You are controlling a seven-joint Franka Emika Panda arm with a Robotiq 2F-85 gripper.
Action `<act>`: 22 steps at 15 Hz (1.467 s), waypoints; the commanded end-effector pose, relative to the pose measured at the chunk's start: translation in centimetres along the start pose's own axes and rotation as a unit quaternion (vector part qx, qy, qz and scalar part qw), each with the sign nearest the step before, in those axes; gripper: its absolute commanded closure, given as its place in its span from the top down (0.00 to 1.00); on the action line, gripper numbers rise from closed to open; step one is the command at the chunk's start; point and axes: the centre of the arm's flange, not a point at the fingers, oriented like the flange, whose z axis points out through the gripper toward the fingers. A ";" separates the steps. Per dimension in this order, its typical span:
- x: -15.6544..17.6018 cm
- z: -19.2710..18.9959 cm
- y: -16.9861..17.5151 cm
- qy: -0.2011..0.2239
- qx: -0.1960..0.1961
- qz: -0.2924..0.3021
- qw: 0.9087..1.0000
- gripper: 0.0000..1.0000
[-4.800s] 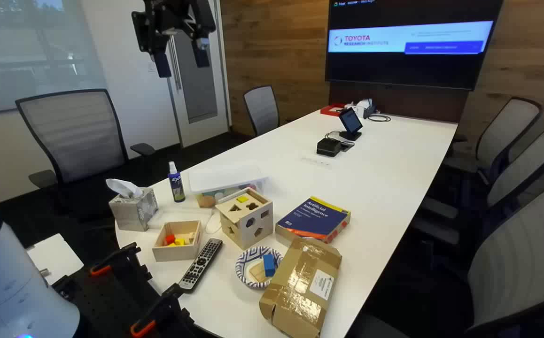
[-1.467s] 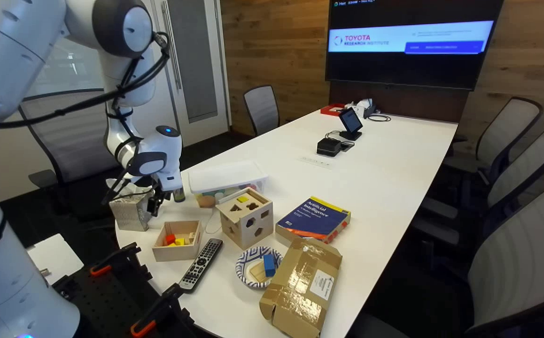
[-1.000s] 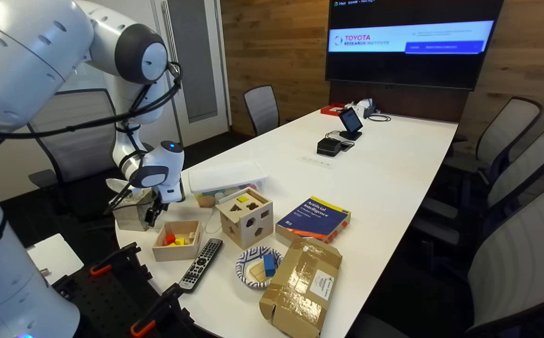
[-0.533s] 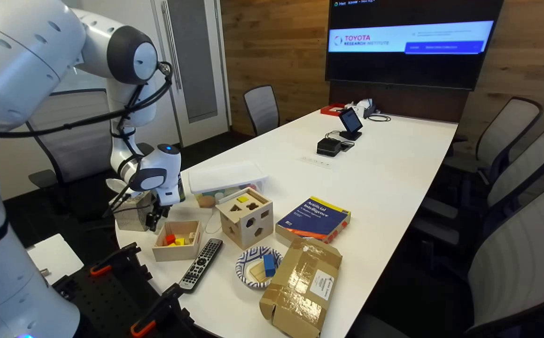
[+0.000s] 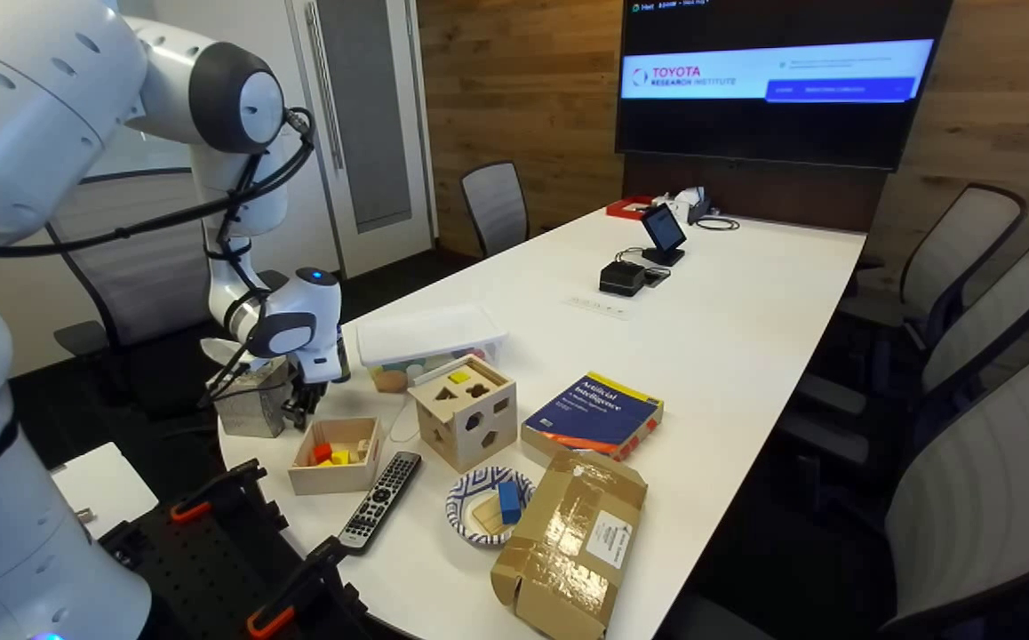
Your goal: Move the white object to the right
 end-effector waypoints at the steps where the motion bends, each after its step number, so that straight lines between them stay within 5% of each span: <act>1: 0.2 -0.8 -0.6 0.003 -0.007 -0.004 1.000 0.01; 12: -0.8 -8.5 -0.6 0.037 -0.015 -0.082 0.996 0.04; 22: -2.9 -14.4 2.1 0.065 -0.019 -0.061 0.996 0.04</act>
